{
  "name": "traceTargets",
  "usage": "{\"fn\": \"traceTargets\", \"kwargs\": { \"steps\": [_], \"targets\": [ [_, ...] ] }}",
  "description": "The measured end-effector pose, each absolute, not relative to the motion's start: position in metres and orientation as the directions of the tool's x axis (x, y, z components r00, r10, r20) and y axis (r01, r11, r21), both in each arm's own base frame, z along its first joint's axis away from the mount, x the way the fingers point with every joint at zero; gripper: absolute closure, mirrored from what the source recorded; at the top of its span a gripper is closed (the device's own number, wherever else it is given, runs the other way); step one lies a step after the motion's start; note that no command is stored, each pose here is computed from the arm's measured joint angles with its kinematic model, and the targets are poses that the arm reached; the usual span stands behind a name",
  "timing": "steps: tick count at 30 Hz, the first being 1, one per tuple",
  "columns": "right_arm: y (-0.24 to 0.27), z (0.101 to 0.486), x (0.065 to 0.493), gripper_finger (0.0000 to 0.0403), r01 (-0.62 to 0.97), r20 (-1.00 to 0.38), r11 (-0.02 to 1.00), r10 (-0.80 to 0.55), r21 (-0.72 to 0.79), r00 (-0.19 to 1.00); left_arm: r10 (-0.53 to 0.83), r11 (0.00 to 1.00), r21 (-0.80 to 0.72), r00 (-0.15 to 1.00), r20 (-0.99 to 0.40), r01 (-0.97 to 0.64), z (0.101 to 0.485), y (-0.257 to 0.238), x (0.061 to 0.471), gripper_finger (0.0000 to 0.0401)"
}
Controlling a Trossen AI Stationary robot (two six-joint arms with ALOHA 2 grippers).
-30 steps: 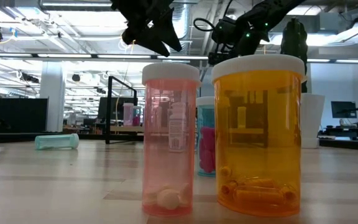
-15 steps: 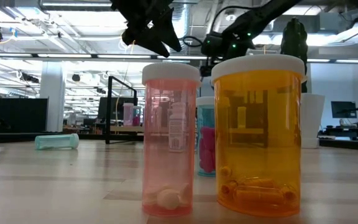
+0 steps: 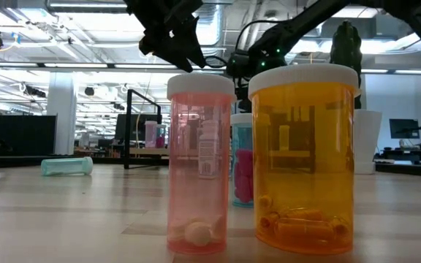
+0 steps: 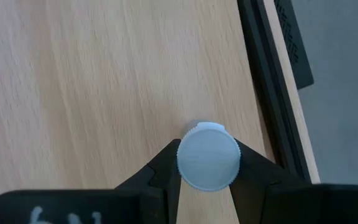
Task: Pick and place medicine bottles onto shelf by color
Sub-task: Put the blue pill bottle on the shelf
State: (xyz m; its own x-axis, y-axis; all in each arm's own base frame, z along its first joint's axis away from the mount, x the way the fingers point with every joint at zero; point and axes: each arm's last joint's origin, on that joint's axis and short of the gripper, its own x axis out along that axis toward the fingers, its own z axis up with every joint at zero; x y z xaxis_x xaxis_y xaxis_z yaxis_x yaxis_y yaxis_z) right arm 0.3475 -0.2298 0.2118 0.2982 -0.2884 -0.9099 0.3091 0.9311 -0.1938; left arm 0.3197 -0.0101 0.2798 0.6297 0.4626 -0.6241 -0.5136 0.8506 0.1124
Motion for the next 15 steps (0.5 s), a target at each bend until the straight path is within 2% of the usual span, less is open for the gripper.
{"fn": "traceTargets", "kwargs": {
  "steps": [10, 15],
  "targets": [
    [-0.2309, 0.2124, 0.3494, 0.027, 0.321, -0.898, 0.927, -0.299, -0.194, 0.322, 0.465, 0.849, 0.115, 0.629, -0.623, -0.515, 0.2798, -0.01, 0.3197, 0.0163],
    [-0.2303, 0.2114, 0.3486, 0.0242, 0.317, -0.903, 0.929, -0.291, -0.188, 0.317, 0.465, 0.849, 0.115, 0.629, -0.623, -0.515, 0.2798, -0.01, 0.3197, 0.0163]
  ]
}}
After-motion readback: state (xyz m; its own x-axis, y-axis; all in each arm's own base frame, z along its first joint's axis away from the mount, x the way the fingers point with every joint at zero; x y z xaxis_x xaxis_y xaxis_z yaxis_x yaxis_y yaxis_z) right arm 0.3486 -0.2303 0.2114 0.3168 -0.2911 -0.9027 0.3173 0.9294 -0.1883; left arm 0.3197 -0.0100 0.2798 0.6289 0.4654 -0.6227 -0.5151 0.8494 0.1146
